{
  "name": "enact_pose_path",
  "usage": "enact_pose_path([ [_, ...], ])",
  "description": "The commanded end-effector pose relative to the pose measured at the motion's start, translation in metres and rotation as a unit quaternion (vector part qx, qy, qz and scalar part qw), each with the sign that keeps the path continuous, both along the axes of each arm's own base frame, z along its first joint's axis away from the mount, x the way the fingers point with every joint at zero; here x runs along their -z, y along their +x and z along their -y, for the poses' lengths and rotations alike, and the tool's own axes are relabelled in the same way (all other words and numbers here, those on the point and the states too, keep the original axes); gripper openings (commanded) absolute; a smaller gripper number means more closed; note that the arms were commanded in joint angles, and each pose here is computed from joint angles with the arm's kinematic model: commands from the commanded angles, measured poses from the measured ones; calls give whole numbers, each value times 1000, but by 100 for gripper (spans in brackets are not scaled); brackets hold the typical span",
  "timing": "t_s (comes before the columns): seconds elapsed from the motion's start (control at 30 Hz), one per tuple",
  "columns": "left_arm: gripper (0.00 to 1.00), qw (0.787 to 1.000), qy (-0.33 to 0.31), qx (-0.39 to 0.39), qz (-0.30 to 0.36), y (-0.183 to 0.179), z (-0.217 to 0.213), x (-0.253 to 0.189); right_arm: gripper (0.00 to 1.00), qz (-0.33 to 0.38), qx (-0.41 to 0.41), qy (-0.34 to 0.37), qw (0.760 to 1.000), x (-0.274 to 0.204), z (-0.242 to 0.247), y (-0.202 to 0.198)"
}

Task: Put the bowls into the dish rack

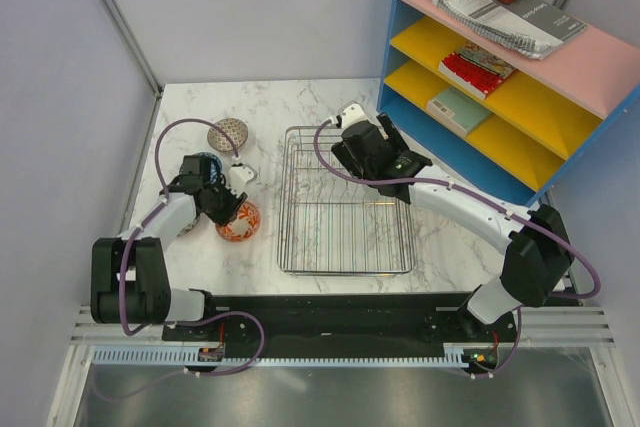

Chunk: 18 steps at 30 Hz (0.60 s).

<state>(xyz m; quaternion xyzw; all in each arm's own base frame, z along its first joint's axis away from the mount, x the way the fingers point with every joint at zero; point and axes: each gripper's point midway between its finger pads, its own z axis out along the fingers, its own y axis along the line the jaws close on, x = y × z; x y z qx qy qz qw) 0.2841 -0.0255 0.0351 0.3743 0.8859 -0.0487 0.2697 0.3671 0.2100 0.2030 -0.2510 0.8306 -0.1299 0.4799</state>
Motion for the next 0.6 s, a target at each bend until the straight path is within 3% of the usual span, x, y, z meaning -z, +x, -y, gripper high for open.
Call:
enact_pose_path([
  [0.0, 37, 1000, 1, 20, -2, -2, 1, 6, 98, 20, 1, 14, 1000, -20, -1, 2],
  [0.23, 16, 1000, 0, 20, -3, -1, 1, 5, 98, 17, 0, 12, 1000, -17, -2, 3],
  [0.33, 2, 1000, -2, 19, -2, 0, 1, 3, 98, 18, 0, 12, 1000, -18, -2, 2],
  [0.57, 2, 1000, -22, 7, 15, 5, -1, -10, 98, 16, -3, 18, 1000, -19, -2, 1],
])
